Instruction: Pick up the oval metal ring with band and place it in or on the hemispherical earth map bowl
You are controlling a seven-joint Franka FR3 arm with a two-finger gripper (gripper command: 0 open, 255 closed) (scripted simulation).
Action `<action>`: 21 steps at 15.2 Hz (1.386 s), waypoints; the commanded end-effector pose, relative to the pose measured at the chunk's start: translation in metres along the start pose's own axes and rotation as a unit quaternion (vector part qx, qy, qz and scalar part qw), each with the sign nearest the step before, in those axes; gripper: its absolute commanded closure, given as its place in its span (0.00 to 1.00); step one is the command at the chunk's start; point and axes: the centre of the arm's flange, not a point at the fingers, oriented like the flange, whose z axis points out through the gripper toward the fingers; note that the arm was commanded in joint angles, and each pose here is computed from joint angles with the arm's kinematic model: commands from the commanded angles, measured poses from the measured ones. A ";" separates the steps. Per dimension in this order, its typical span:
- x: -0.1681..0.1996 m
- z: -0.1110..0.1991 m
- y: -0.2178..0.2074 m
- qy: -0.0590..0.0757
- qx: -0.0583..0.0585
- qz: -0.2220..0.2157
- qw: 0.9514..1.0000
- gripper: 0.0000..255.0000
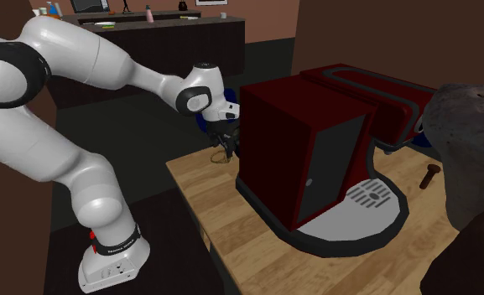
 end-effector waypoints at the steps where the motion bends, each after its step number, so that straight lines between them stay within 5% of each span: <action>1: 0.001 0.014 -0.004 0.004 0.000 0.000 1.000 0.00; 7: 0.001 0.044 -0.004 0.004 0.000 0.000 1.000 0.00; 15: 0.001 0.044 -0.004 0.004 0.000 0.000 1.000 0.00; 16: 0.001 0.044 -0.004 0.004 0.000 0.000 1.000 1.00; 21: 0.001 0.044 -0.004 0.004 0.000 0.000 1.000 1.00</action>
